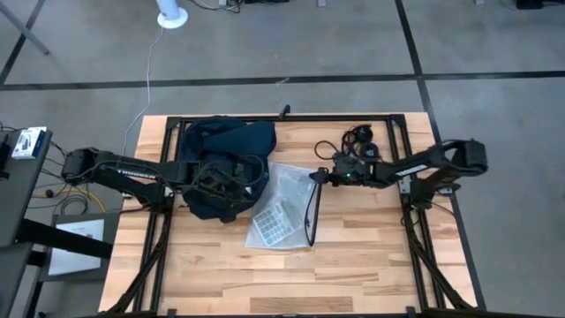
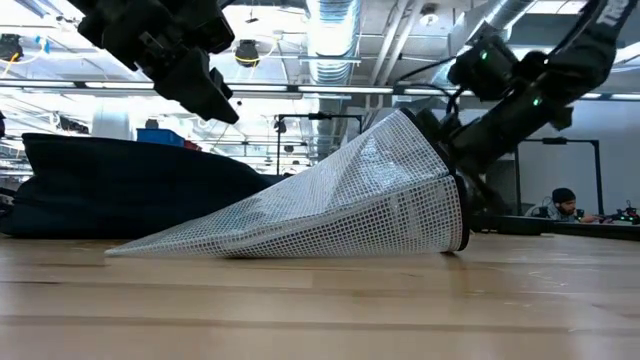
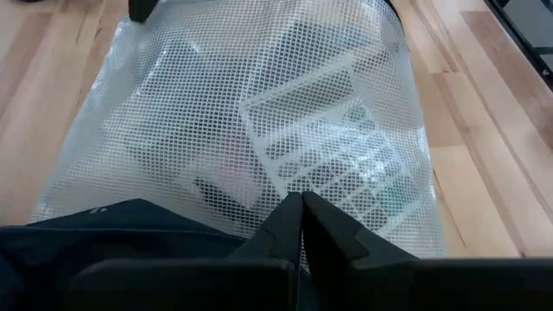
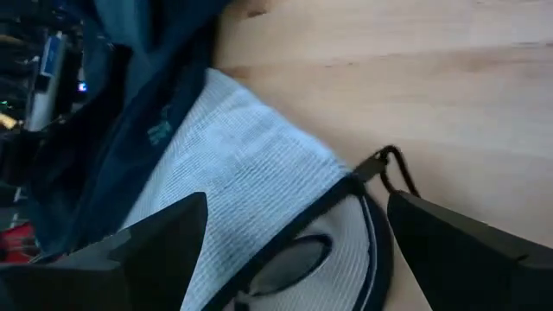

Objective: Unpack backpack
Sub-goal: Close the white zip lock bag

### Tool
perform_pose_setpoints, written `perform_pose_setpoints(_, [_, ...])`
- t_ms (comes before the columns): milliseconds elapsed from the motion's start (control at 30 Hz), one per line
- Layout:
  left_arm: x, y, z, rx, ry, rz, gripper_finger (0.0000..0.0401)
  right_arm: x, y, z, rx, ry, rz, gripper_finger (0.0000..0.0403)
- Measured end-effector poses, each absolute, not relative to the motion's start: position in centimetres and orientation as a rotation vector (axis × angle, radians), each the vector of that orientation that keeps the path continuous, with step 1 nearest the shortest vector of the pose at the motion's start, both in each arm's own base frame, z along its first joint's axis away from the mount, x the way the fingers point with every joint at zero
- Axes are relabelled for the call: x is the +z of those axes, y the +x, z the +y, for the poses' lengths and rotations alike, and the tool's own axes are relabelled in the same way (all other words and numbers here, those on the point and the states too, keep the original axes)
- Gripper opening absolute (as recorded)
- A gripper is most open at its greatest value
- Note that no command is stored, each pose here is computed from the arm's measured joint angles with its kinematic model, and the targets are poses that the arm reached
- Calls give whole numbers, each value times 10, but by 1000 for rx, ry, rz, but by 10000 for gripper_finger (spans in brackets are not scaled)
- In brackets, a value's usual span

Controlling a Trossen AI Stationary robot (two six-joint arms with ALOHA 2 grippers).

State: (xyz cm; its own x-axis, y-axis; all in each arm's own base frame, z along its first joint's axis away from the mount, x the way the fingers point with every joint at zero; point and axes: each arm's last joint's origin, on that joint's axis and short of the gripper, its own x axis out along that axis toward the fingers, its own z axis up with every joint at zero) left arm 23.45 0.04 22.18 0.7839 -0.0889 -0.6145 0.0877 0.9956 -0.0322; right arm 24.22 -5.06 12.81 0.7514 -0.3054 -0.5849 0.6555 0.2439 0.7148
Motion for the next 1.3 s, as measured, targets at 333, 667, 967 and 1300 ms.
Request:
perform_pose_setpoints(333, [222,235,0,-85,-29,664,0,110,255,-52,-638,1153,323,284])
perform_pose_setpoints(667, [222,235,1,-41,-74,668,0,119,255,-45,-594,1137,311,155])
perform_pose_setpoints(967, [220,233,3,25,-83,692,0,119,256,-42,-565,1060,336,29])
perform_pose_setpoints(1300, [218,231,4,32,-80,721,0,151,273,-9,-315,651,449,1])
